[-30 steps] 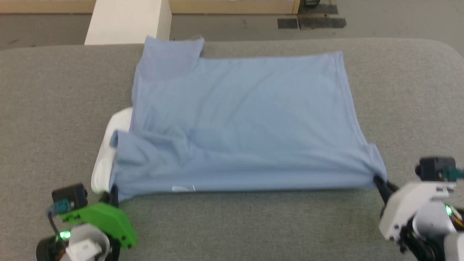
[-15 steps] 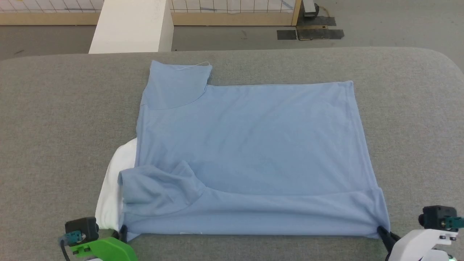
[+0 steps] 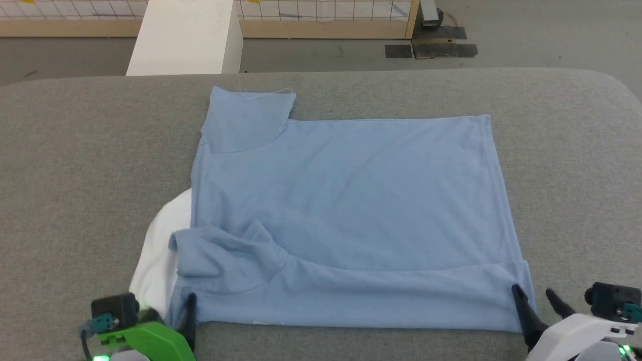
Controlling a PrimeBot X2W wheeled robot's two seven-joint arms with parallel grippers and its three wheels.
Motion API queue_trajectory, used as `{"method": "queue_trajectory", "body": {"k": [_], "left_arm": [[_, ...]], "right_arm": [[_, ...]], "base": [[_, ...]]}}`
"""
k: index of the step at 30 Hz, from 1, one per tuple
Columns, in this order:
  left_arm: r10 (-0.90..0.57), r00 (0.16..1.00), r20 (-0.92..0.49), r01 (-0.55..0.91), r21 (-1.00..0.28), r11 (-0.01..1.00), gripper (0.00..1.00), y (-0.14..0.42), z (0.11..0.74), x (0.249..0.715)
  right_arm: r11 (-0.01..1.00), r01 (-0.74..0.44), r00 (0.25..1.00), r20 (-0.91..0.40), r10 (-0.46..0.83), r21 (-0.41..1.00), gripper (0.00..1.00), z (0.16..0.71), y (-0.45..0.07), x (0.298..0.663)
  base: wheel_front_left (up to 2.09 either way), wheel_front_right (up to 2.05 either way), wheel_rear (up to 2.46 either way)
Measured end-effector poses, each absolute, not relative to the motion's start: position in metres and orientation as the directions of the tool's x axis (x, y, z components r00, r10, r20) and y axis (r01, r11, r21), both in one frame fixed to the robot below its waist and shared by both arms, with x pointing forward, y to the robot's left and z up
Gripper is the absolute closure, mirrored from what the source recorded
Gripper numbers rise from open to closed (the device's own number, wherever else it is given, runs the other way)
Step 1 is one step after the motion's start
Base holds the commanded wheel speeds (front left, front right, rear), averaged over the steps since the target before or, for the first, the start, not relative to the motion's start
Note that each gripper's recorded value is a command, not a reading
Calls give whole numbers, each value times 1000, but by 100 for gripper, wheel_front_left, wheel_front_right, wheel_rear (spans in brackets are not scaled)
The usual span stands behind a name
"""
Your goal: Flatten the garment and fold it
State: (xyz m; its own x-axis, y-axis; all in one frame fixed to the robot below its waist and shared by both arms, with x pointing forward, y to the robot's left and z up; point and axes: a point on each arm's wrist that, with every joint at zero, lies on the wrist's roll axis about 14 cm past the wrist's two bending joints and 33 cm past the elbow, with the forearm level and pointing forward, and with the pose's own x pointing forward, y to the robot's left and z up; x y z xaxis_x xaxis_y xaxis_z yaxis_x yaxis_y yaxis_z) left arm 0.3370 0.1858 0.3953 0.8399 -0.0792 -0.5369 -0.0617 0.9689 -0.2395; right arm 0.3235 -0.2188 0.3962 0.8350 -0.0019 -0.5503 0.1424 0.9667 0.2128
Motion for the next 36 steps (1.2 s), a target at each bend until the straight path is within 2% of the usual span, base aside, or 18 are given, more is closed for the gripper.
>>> {"method": "queue_trajectory", "body": {"k": [4, 8, 13, 17, 22, 27, 36], "left_arm": [[-97, 912, -400, 36, -158, 987, 0, 191, 430, 368], [-138, 959, -249, 127, -59, 990, 0, 188, 474, 412], [-215, 972, -95, 216, 0, 976, 0, 171, 520, 470], [-257, 964, -73, 260, 36, 965, 0, 165, 533, 513], [-284, 944, -167, 296, 50, 954, 0, 165, 521, 564], [-260, 905, -336, 285, 26, 958, 0, 170, 494, 610], [-189, 757, -625, 219, -29, 975, 0, 167, 431, 645]], "right_arm": [[972, 98, 921, -389, -7, 213, 0, 426, -213, 341], [984, 56, 977, -212, -19, 171, 0, 458, -211, 364], [991, 24, 997, -74, -14, 135, 0, 482, -207, 391], [992, 17, 999, -45, -11, 125, 0, 483, -206, 408], [993, 4, 999, -51, 2, 119, 0, 474, -202, 426], [993, -2, 998, -67, 10, 115, 0, 462, -201, 441], [995, 36, 992, -124, -24, 94, 0, 434, -214, 444]], "base": [[0, 0, 0], [0, 0, 0], [0, 0, 0], [0, 0, 0], [0, 0, 0], [0, 0, 0], [0, 0, 0]]}}
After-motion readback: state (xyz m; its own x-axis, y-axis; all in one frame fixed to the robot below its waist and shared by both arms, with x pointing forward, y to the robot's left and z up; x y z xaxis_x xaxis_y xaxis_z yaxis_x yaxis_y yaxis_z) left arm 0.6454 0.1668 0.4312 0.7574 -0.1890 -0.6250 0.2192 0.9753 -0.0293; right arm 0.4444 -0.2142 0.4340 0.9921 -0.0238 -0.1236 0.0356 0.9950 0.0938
